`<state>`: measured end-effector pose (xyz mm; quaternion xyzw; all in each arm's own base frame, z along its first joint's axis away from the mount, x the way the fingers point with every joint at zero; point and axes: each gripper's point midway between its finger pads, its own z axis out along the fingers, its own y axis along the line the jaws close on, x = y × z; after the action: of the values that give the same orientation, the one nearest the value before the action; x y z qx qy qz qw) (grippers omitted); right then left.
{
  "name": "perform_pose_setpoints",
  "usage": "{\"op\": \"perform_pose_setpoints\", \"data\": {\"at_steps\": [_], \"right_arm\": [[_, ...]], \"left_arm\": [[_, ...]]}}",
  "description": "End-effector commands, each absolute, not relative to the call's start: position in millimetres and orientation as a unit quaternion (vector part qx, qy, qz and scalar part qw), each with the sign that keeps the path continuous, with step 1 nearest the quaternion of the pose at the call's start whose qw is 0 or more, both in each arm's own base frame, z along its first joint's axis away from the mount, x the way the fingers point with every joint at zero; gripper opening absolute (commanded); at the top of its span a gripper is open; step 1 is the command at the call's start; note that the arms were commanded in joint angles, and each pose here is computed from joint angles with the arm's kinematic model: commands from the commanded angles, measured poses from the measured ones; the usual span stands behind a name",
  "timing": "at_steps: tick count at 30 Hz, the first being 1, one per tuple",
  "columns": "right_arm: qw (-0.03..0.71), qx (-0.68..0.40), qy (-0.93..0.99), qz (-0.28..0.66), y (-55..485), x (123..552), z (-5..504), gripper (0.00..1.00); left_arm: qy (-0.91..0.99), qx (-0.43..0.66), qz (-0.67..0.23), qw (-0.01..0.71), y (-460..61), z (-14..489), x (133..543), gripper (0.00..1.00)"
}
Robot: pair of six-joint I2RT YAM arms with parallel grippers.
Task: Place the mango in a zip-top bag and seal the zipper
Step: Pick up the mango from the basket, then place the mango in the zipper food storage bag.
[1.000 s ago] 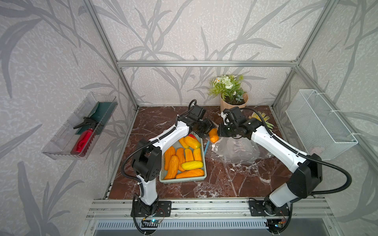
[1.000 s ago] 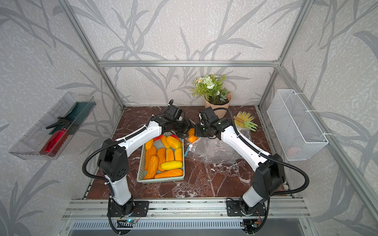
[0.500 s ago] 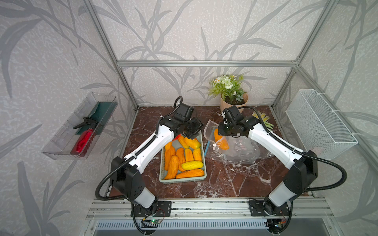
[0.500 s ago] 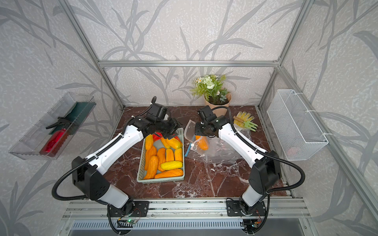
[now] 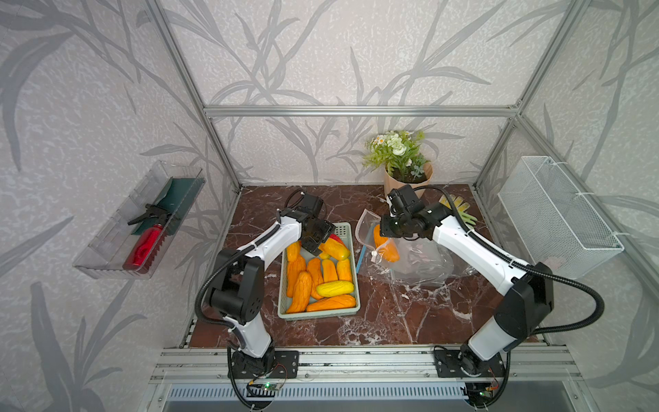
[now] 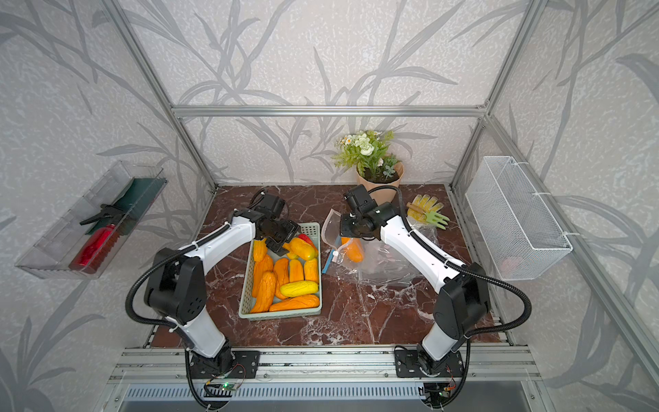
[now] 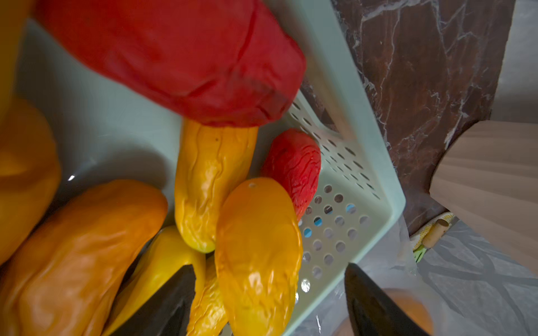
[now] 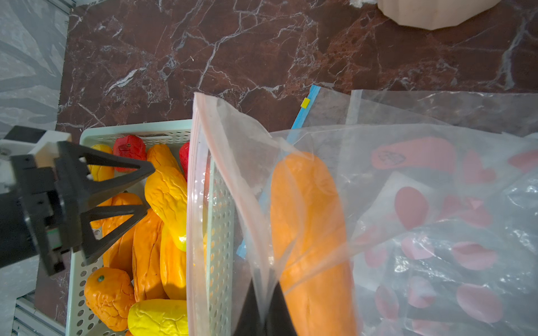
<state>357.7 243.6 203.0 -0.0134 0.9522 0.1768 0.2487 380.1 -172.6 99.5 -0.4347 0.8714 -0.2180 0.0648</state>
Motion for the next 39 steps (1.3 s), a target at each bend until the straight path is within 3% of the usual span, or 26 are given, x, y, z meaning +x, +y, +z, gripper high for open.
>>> {"op": "perform_pose_setpoints", "data": {"at_steps": [1, 9, 13, 19, 24, 31, 39], "right_arm": [[0.263, -0.019, 0.948, 0.178, 242, 355, 212, 0.00], [0.265, -0.017, 0.948, 0.175, 241, 357, 211, 0.00], [0.261, -0.017, 0.949, 0.175, 242, 357, 208, 0.00], [0.262, -0.020, 0.949, 0.175, 242, 357, 209, 0.00], [0.259, -0.021, 0.948, 0.183, 246, 358, 209, 0.00], [0.255, -0.013, 0.947, 0.196, 250, 357, 211, 0.00], [0.258, 0.006, 0.943, 0.209, 252, 363, 224, 0.00]], "left_arm": [[0.869, -0.446, -0.206, 0.056, -171, 92, 384, 0.73], [0.882, -0.427, -0.196, 0.040, -177, 83, 372, 0.57], [0.886, -0.417, -0.196, 0.048, -174, 86, 367, 0.38], [0.884, -0.400, -0.218, 0.102, -171, 129, 364, 0.25], [0.872, -0.372, -0.271, 0.168, -188, 189, 366, 0.20], [0.845, -0.320, -0.340, 0.260, -235, 248, 400, 0.16], [0.871, -0.266, -0.328, 0.251, -273, 221, 400, 0.15]]}}
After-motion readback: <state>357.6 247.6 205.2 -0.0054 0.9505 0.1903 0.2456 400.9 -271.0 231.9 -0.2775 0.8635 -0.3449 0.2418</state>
